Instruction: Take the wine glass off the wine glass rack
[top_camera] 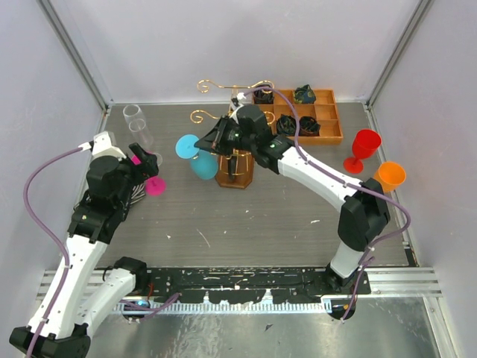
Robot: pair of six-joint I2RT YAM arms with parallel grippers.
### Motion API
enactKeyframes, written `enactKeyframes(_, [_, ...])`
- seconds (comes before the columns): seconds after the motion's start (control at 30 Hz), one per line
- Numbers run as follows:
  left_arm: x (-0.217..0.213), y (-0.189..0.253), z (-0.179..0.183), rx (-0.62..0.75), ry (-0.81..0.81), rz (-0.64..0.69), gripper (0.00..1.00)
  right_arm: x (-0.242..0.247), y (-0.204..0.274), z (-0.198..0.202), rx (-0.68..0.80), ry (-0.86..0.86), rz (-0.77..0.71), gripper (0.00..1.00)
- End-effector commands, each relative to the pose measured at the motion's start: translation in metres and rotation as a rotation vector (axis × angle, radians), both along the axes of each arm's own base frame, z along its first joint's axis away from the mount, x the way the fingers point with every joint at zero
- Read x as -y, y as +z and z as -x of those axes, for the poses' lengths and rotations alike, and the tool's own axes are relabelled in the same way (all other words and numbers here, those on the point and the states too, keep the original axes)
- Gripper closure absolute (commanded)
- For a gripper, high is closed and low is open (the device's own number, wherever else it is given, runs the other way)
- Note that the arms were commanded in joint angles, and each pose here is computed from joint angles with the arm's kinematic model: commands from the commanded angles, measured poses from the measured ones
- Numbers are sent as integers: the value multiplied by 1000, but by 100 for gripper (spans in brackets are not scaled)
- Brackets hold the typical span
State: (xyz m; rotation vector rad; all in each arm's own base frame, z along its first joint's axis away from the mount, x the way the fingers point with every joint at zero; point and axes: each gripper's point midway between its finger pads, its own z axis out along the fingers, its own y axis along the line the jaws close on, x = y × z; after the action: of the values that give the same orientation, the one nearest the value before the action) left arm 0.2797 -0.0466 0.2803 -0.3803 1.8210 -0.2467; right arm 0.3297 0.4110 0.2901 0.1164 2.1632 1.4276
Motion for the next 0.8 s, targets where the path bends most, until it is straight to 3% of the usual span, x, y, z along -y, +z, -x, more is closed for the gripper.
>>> enactKeyframes(0.0, [3,17,0,32,-16,13,10,-11,48,-10,97,16,-101,99])
enactKeyframes(0.3, [1,14,2,22,-10,2,9,12,63,-17,149,-36,-74,99])
enactKeyframes(0.77, [6,18,-2,-3,-27,3,8,59,82,39,184,14,-40,99])
